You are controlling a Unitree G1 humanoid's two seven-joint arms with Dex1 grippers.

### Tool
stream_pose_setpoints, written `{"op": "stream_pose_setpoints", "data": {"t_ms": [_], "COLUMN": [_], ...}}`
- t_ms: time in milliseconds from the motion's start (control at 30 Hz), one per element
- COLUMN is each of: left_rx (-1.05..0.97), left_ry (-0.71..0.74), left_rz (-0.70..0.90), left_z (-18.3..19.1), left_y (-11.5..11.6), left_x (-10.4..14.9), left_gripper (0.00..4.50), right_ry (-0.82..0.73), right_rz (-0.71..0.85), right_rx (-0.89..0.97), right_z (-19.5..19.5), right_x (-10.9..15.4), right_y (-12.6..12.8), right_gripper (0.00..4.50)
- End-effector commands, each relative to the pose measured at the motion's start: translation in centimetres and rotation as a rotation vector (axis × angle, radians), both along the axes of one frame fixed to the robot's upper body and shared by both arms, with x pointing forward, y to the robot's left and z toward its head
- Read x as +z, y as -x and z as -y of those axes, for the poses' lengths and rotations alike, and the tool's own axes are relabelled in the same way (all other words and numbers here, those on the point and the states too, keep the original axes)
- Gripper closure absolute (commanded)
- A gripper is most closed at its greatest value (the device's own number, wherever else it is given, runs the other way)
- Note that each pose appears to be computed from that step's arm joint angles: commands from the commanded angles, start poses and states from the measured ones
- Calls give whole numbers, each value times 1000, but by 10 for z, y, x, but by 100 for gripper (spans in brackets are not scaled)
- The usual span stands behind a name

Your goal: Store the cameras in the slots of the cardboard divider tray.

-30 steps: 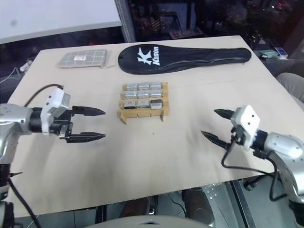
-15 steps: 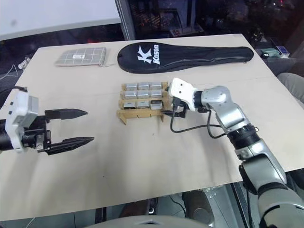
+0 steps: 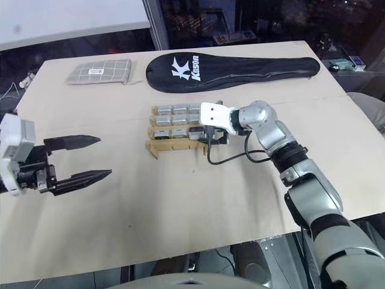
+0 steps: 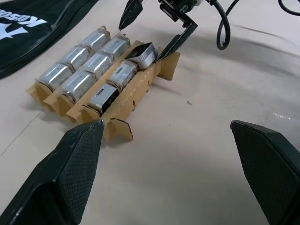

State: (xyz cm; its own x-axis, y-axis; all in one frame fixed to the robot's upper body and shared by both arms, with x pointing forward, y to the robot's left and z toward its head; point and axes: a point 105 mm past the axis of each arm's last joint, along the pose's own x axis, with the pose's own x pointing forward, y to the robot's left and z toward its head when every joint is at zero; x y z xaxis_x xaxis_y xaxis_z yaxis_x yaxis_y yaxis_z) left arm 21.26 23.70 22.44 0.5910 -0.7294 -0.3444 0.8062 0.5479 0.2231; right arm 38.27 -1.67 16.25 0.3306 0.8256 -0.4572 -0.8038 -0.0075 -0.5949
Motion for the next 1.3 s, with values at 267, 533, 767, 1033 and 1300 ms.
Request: {"op": "stream_pose_setpoints", "data": {"t_ms": [267, 533, 767, 1033, 1300], "left_rx": [-1, 4, 1, -7, 35], "left_ry": [-9, -5, -6, 10, 11], "left_rz": [48, 46, 49, 45, 15], "left_z": [-3, -6, -7, -3, -3], "left_y": [2, 3, 0, 1, 2], "left_x": [7, 5, 5, 5, -1], "left_gripper": [0, 0, 0, 0, 0], "right_ry": [4, 48, 83, 132, 41], "right_rz": [53, 14, -200, -315, -263], "right_rx": [29, 90, 115, 126, 117], "right_z": [-7, -5, -13, -16, -14], "right_x": [10, 13, 9, 9, 29], "right_y": [-2, 8, 9, 4, -4], "right_gripper": [187, 377, 377, 377, 53]}}
